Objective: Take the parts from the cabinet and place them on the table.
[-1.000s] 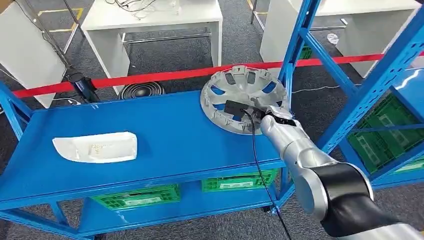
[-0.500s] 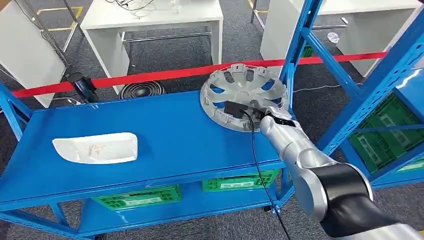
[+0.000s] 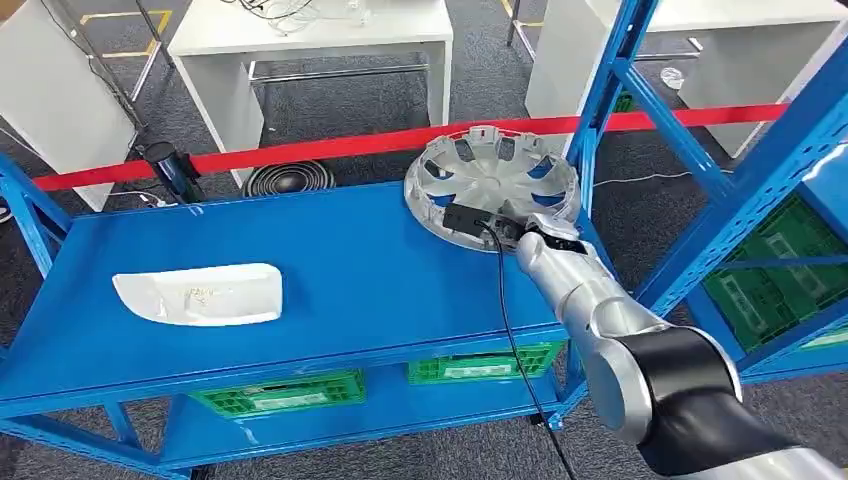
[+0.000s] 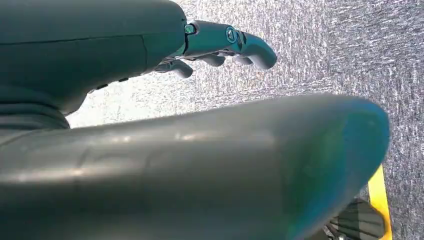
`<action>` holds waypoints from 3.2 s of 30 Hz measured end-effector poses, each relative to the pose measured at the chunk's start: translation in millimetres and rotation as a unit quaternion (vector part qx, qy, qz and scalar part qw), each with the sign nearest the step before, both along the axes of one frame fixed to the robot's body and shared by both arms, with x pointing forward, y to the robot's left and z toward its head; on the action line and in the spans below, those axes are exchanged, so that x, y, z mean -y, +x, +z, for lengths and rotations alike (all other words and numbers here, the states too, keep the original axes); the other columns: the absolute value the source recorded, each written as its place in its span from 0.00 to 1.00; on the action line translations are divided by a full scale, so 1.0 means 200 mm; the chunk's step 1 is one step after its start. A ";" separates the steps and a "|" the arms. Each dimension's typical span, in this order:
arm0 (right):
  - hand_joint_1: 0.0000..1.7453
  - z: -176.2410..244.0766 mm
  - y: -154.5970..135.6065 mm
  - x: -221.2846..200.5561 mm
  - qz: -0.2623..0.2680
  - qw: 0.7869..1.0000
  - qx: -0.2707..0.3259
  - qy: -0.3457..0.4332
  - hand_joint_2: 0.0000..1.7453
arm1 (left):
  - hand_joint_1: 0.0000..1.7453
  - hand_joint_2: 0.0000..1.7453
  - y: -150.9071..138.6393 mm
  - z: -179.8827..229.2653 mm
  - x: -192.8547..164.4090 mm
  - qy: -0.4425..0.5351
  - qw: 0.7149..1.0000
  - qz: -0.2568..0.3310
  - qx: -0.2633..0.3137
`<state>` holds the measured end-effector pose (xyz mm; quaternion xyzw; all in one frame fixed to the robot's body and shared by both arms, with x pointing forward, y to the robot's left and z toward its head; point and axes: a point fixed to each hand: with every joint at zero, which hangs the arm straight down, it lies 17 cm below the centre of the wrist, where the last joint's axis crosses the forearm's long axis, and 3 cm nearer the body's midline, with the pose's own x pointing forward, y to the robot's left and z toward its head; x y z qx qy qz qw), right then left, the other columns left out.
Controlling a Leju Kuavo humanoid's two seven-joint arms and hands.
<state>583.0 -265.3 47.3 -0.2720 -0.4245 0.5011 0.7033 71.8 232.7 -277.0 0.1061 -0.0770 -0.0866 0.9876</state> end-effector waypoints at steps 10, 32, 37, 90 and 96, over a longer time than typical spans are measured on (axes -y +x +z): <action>0.98 0.00 0.00 0.00 0.000 1.000 0.000 0.001 1.00 | 0.00 0.00 0.00 0.00 0.00 0.000 1.000 -0.002 0.000; 0.95 0.27 0.13 -0.24 0.043 0.998 0.032 -0.040 1.00 | 0.00 1.00 0.06 0.02 0.09 -0.025 0.999 -0.019 0.038; 0.96 0.35 0.16 -0.33 0.060 0.996 0.045 -0.045 1.00 | 0.00 1.00 0.07 0.02 0.11 -0.029 0.999 -0.017 0.043; 0.94 0.62 0.22 -0.59 0.105 0.988 0.072 -0.084 1.00 | 0.00 1.00 0.20 0.06 0.20 -0.039 0.997 0.032 0.063; 0.94 0.66 0.23 -0.59 0.107 0.987 0.076 -0.092 1.00 | 0.00 1.00 0.17 0.05 0.19 -0.035 0.997 0.047 0.044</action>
